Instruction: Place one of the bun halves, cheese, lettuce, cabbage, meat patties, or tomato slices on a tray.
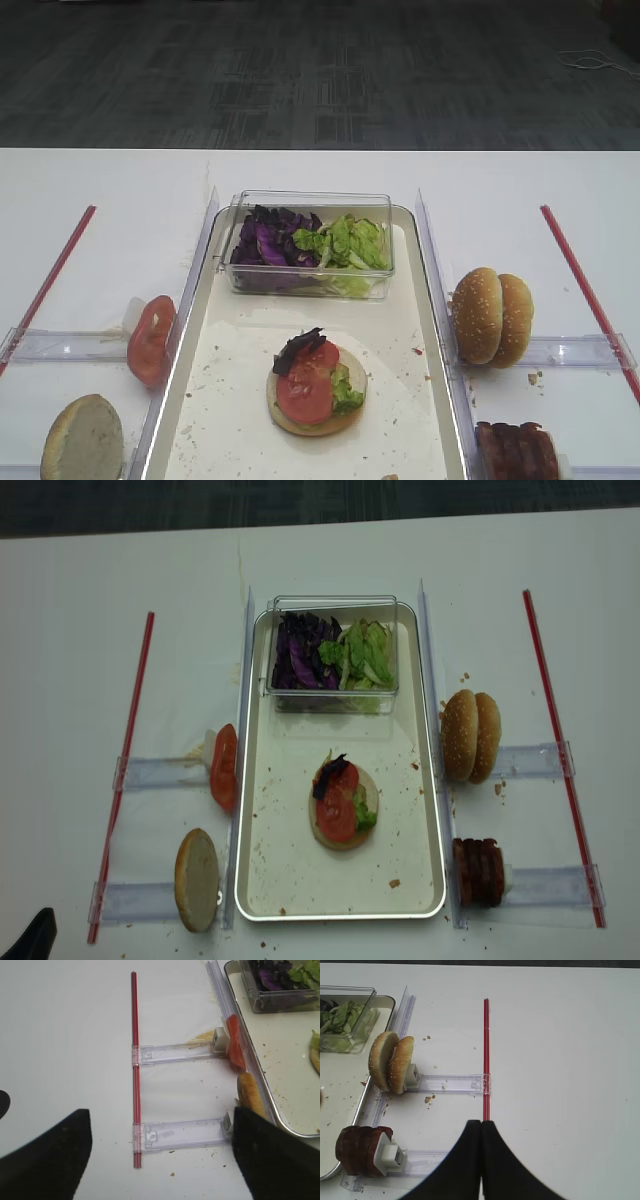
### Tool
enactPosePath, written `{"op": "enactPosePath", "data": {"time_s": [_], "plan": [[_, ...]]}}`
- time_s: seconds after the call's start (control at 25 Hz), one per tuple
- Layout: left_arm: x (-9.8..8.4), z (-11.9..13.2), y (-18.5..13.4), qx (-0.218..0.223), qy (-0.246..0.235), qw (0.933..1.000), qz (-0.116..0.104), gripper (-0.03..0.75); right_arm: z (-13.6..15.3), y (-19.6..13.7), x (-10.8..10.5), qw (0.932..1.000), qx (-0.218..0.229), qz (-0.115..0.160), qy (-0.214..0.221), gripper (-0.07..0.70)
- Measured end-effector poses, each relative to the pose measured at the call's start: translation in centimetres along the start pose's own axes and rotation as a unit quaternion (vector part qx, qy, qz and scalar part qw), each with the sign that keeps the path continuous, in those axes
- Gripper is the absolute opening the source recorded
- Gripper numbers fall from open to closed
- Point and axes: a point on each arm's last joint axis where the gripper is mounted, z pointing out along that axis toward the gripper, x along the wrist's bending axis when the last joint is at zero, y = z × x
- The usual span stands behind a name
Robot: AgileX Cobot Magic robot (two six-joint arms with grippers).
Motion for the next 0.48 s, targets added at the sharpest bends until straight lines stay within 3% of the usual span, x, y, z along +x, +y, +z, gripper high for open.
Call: {"op": "enactPosePath", "data": {"time_s": [0.48], "plan": [[0.0,0.0,0.0,0.0,0.0,1.0,0.0,0.564,0.0,0.0,0.0,1.0,0.0,0.0,0.0,0.315]]}}
